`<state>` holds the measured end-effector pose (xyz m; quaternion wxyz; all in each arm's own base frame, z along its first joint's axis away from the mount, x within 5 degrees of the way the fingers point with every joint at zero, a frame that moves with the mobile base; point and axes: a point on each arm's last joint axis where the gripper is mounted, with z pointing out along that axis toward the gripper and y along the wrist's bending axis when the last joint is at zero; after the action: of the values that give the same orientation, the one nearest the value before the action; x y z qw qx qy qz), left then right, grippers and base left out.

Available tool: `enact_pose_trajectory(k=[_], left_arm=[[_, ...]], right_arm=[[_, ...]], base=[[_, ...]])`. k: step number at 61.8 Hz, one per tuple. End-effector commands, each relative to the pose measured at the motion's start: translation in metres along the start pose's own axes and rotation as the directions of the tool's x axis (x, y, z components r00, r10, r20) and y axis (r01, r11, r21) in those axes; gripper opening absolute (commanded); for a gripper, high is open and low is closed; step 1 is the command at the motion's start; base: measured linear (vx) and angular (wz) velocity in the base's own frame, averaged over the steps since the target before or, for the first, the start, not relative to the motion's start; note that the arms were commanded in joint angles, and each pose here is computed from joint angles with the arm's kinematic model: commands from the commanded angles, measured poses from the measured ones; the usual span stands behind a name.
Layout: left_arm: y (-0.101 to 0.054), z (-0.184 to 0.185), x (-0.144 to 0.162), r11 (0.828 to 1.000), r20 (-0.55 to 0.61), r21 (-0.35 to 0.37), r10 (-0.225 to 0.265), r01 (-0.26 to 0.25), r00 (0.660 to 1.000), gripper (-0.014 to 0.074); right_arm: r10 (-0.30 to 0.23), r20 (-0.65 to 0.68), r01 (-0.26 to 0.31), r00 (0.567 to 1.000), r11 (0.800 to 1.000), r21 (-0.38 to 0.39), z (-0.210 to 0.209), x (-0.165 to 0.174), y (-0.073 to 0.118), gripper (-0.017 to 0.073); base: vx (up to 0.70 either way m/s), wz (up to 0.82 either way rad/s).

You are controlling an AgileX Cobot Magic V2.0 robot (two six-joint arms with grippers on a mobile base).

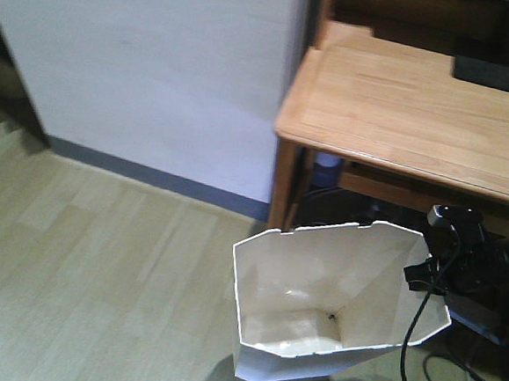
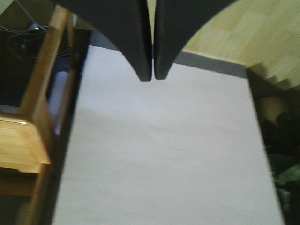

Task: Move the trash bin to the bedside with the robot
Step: 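Hold the bin with the right gripper while the base turns toward the bed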

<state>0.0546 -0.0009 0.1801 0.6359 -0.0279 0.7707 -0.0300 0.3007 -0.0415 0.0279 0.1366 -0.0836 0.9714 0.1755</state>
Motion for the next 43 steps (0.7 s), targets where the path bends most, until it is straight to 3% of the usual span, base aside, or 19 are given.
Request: enact_pose_trajectory(k=[1, 43], left_arm=[[-0.0001, 0.0016, 0.0020, 1.000, 0.055, 0.010, -0.016, 0.015, 0.998, -0.0006], [-0.0001, 0.0016, 0.0020, 1.000, 0.055, 0.010, -0.016, 0.015, 0.998, -0.0006]], right_arm=[[0.039, 0.090, -0.025, 0.995, 0.987, -0.158, -0.0200, -0.0175, 0.0184, -0.0006], [0.039, 0.090, -0.025, 0.995, 0.987, -0.158, -0.0200, -0.0175, 0.0184, -0.0006]], base=[[-0.12, 0.62], [-0.06, 0.52]])
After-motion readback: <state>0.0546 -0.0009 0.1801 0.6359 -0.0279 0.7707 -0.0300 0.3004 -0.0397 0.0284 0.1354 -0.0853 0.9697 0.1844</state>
